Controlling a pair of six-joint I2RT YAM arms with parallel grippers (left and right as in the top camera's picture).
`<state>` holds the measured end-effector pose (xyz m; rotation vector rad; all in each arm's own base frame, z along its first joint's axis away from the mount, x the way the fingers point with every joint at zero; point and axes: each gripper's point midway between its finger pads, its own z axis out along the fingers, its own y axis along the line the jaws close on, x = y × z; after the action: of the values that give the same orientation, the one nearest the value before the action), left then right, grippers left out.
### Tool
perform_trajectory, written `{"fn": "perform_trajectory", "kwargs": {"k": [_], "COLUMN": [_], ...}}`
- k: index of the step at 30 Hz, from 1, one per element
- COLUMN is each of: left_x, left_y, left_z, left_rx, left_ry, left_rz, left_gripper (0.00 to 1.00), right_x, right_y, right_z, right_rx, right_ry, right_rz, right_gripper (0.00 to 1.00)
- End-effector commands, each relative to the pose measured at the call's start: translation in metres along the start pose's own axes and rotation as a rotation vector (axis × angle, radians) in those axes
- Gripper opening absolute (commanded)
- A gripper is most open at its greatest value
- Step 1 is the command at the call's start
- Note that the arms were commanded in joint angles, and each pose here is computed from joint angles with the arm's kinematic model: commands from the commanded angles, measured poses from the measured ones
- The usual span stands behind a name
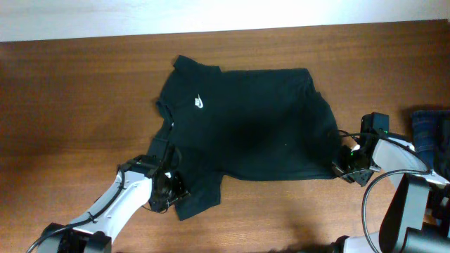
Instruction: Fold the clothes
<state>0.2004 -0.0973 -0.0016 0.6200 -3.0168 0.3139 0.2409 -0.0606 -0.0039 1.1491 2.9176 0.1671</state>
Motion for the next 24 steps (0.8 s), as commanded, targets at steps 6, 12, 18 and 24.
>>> {"fn": "perform_trajectory", "kwargs": {"k": [6,12,18,24], "left_x": [0.002,-0.003,-0.023,-0.038], "left_y": [0.025,0.014,-0.009,-0.029], "left_z": [0.020,0.014,-0.015,-0.043], "left_rx": [-0.111,-0.080,-0.067,-0.047], "left_ry": [0.005,0.006,-0.020,-0.049], "left_rz": [-0.015,0.070,0.150,0.171], "left_gripper": [0.03,0.00,0.01,0.00], "right_x": [0.001,0.002,0.000,-0.007], "right_y": [-0.001,0.000,0.001,0.007], "right_z": [0.003,0.003,-0.002,-0.021], "right_rx": [0.010,0.007,0.008,0.012], "right_ry": [0.001,0.003,0.007,0.015], "right_rz": [-0.014,-0.059,-0.065,-0.066], "right_gripper": [0.13,0.04,0.04,0.04]}}
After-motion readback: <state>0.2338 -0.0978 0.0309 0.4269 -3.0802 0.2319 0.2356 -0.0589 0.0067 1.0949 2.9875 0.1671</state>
